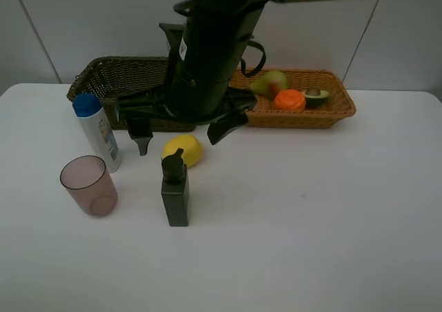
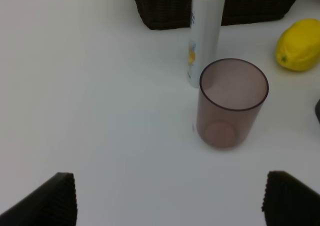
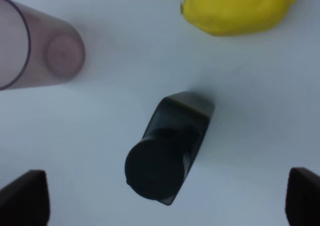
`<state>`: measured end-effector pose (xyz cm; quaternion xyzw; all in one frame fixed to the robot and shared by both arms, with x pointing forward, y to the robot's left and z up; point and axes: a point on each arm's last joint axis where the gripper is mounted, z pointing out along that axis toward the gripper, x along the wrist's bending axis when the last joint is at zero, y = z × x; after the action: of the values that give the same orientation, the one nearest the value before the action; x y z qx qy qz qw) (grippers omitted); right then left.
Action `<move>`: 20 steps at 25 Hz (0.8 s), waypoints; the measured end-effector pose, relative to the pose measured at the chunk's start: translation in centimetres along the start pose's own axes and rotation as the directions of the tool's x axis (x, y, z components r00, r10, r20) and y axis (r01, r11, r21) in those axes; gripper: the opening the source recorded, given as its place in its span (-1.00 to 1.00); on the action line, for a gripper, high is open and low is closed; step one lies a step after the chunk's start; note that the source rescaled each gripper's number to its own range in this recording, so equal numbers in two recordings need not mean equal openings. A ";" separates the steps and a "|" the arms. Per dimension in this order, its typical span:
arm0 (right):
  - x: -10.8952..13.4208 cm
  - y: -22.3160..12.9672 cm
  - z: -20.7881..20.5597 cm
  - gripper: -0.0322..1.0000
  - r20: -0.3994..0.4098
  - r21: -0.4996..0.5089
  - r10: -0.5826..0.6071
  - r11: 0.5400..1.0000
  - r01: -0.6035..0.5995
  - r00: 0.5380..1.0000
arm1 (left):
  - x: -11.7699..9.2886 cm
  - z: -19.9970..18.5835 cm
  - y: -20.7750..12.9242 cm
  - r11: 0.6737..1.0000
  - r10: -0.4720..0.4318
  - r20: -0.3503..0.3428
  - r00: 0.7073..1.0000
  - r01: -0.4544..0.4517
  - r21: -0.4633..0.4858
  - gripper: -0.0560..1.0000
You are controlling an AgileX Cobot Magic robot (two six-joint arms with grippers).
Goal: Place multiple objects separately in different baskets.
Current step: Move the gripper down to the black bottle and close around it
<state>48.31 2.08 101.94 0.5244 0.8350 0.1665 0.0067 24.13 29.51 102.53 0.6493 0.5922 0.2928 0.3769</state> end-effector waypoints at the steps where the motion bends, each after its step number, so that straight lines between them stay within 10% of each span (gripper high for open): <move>1: 0.2 0.0 0.7 1.00 -0.002 0.009 0.001 1.000 -0.001 1.000 | 0.0 0.0 0.0 1.000 0.000 0.000 1.000 0.000 0.000 1.00; 20: 0.0 -0.2 7.0 1.00 0.057 0.070 0.085 0.994 -0.089 0.995 | 0.0 0.0 0.0 1.000 0.000 0.000 1.000 0.000 0.000 1.00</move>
<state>49.42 3.92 95.22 0.5645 0.8164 0.1220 0.0027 24.13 29.51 102.53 0.6493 0.5922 0.2928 0.3769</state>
